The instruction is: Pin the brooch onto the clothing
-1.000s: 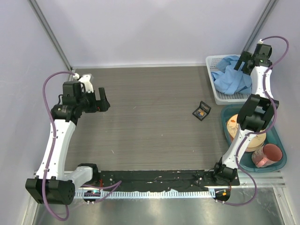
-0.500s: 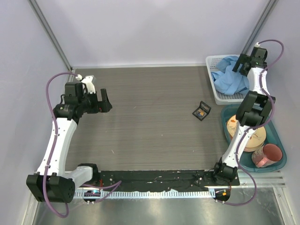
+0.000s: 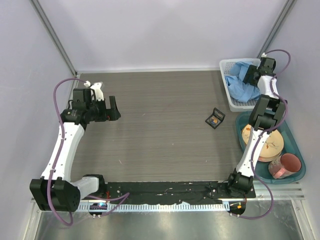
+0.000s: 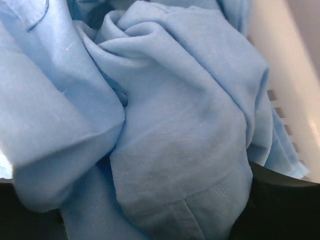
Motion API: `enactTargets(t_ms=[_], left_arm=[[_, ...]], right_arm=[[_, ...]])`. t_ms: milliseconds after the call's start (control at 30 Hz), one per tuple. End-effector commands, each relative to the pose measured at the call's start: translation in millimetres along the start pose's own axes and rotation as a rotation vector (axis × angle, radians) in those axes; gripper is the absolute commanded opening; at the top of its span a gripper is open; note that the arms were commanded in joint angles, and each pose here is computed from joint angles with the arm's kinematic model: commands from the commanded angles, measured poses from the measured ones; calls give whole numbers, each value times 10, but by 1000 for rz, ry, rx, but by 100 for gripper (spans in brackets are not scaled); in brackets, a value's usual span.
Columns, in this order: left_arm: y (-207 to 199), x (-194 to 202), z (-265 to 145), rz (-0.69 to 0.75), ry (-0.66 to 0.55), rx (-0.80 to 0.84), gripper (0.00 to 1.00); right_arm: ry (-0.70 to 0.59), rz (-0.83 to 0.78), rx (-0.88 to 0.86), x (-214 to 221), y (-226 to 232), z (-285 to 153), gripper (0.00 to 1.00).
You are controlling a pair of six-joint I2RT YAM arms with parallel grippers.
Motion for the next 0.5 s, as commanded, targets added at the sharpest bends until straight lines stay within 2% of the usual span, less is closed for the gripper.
enactTargets(t_ms=[0,67,100,200,467], left_arm=[[-16,-127,-21,29,-63,16,100],[-31,-148,-53,34,-80,22,100],[-36,-156,-69,37,-90,24,100],[-60,-168,-143,40,-124,29,100],[-107,-162,-316,46,-165,35,100]], right_arm=[[-34,-49,-132,-146,163,-90,63],[-81,-87,-158,-328,165,-305,42],[-102,-97,-166,-403,165,-401,28],[-202,-132,-166,-716,144,-830,1],[-512,-110,-228,-1459,169,-2062,1]])
Point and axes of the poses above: each gripper's point midway between its finger pads, its own z axis out along the fingers, its own y axis along the line the jaws close on, x = y × z, the point moved 10 cm from there along -z, back along the fingers, and after that the axes turned 1 degree about -z, right-handed, at the moved point
